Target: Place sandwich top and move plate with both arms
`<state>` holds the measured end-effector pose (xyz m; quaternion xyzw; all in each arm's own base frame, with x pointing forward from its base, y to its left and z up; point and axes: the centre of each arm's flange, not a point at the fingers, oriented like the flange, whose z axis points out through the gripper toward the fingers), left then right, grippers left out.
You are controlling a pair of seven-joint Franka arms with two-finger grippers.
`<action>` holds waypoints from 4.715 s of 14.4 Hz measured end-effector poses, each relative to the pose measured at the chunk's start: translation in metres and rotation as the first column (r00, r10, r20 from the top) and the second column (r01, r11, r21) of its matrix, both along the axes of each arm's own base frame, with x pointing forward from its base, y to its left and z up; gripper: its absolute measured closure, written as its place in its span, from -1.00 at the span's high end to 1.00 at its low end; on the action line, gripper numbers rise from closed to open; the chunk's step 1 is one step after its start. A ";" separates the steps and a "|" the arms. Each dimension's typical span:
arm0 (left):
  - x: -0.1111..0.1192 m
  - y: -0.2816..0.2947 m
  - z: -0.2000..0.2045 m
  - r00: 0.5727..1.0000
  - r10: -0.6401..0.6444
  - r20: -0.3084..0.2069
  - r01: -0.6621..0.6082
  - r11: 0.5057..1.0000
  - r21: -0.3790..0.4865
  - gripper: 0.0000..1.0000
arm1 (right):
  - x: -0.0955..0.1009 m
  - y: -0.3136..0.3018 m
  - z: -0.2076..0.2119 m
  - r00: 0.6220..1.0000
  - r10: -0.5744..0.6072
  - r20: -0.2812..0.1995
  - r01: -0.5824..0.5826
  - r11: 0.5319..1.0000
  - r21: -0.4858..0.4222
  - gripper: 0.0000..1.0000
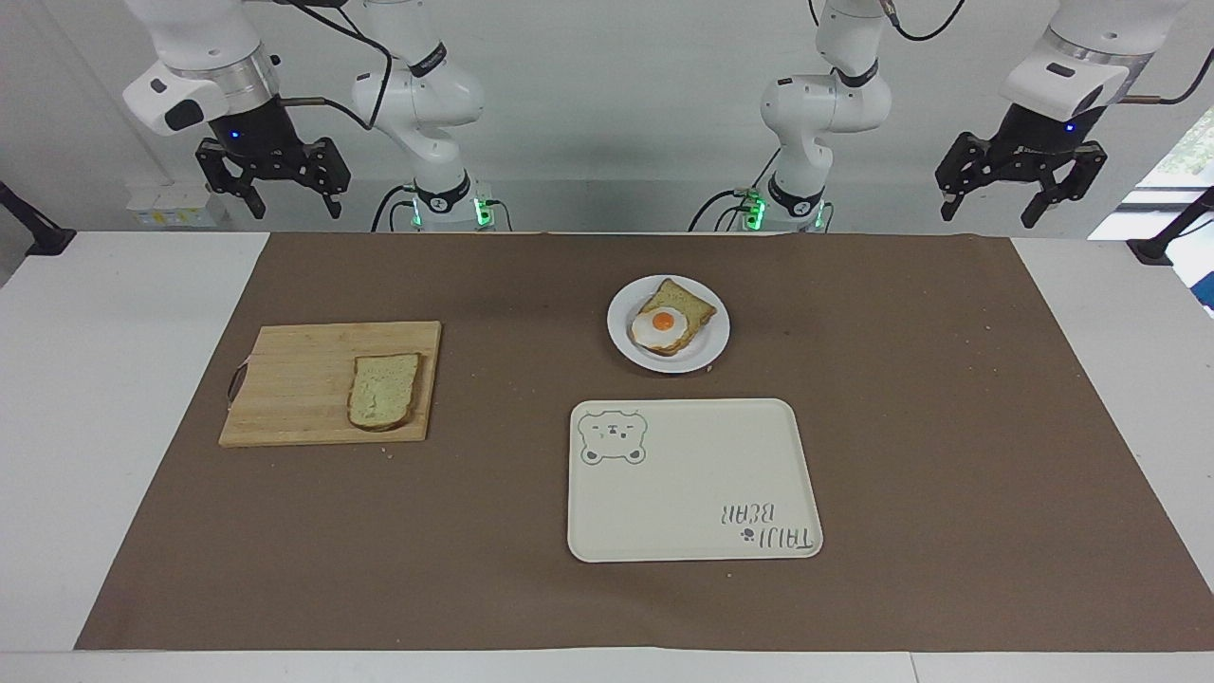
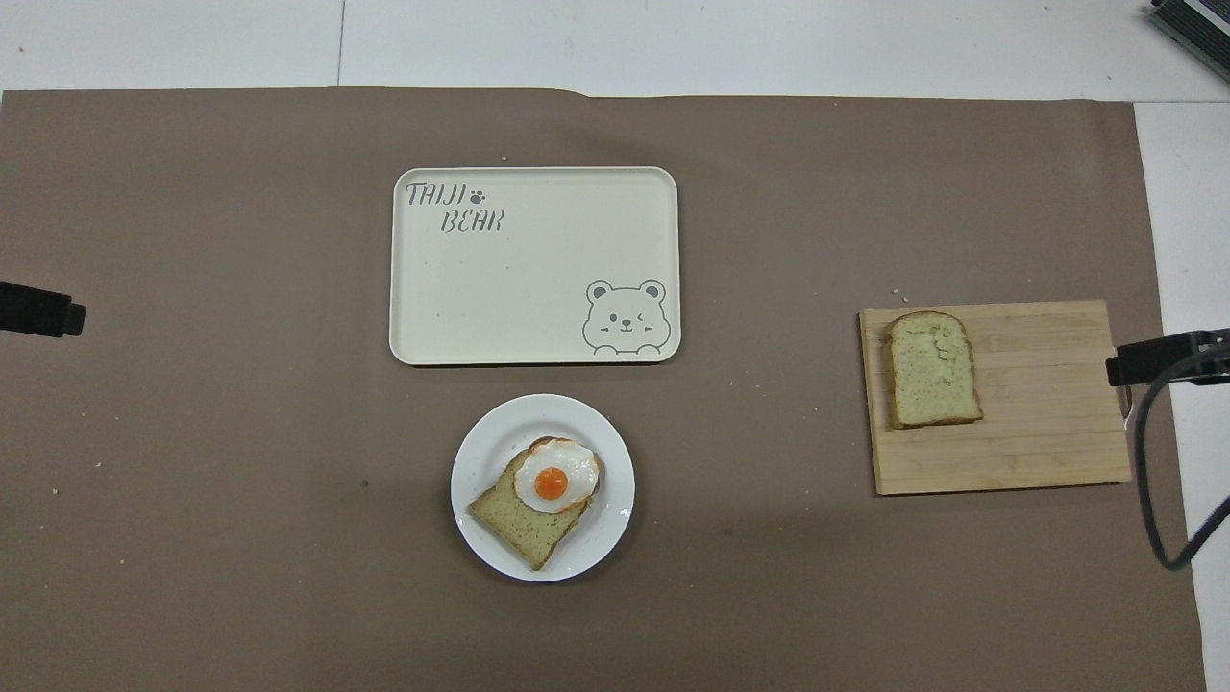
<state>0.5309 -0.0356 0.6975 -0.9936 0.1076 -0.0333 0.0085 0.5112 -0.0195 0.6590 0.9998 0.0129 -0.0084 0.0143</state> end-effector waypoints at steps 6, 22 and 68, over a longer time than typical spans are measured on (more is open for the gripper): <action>0.000 0.000 0.000 1.000 0.000 0.000 0.000 1.000 0.000 1.00 | 0.000 0.000 -0.002 1.000 0.000 -0.003 0.000 1.000 0.000 1.00; 0.000 0.000 0.000 1.000 0.000 -0.001 0.000 1.000 0.000 1.00 | 0.013 -0.011 -0.052 1.000 0.013 0.019 -0.013 1.000 0.006 1.00; 0.000 0.000 0.000 1.000 0.000 -0.001 0.000 1.000 0.000 1.00 | 0.080 -0.066 -0.348 0.997 0.082 -0.007 -0.080 0.979 0.186 -0.66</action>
